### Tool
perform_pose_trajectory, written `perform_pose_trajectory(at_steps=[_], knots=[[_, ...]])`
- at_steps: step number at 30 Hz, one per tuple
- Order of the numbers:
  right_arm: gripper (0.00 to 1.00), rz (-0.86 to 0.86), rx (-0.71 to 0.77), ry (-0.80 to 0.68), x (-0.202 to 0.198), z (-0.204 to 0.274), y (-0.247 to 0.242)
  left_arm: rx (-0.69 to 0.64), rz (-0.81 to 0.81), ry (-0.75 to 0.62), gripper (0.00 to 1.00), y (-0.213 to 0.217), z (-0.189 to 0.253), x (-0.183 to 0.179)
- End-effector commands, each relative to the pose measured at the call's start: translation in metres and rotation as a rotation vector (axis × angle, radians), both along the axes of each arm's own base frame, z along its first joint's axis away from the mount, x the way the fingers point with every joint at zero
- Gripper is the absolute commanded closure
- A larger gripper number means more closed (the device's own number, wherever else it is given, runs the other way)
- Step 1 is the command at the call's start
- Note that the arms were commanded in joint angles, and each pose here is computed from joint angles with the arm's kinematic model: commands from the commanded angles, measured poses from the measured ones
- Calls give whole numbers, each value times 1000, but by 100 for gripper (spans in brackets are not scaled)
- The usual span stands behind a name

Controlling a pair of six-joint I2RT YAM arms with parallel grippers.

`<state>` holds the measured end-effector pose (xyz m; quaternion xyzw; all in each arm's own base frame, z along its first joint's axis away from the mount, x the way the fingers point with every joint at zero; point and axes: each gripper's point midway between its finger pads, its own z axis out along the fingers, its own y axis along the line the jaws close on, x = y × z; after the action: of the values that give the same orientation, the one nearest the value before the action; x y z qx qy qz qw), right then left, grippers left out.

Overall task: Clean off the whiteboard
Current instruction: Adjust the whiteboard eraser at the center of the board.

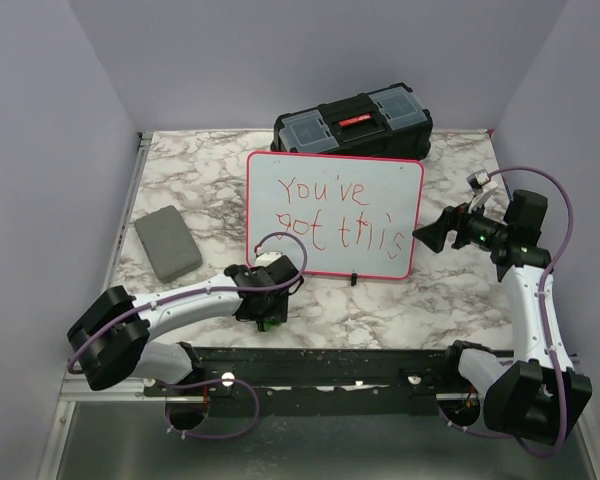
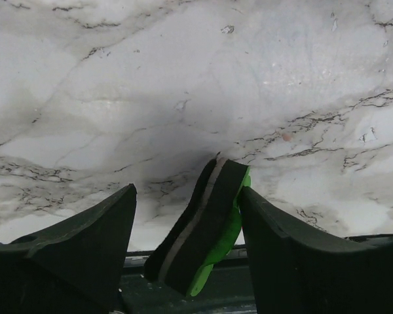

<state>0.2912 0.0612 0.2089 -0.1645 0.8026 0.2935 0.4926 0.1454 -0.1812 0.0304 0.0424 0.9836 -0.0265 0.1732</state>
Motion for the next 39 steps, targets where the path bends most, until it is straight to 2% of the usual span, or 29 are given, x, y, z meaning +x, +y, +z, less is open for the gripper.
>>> perform_pose_trajectory(at_steps=[1, 12, 16, 20, 30, 35, 39], knots=[[0, 16, 15, -12, -4, 5, 2, -22, 63, 45, 37, 10, -3, -18], [0, 29, 23, -17, -6, 7, 4, -41, 124, -31, 36, 18, 8, -6], [0, 32, 24, -19, -7, 8, 4, -29, 86, -88, 36, 17, 19, 5], [0, 35, 28, -17, -7, 8, 5, -61, -29, -120, 36, 3, 32, 12], [0, 38, 29, -18, -7, 8, 5, -19, -121, -28, 36, 5, 11, -8], [0, 38, 29, -17, -7, 7, 5, 49, -127, 41, 34, 12, -4, -15], [0, 35, 27, -17, -7, 7, 5, 58, -133, 84, 36, 13, -12, -23]])
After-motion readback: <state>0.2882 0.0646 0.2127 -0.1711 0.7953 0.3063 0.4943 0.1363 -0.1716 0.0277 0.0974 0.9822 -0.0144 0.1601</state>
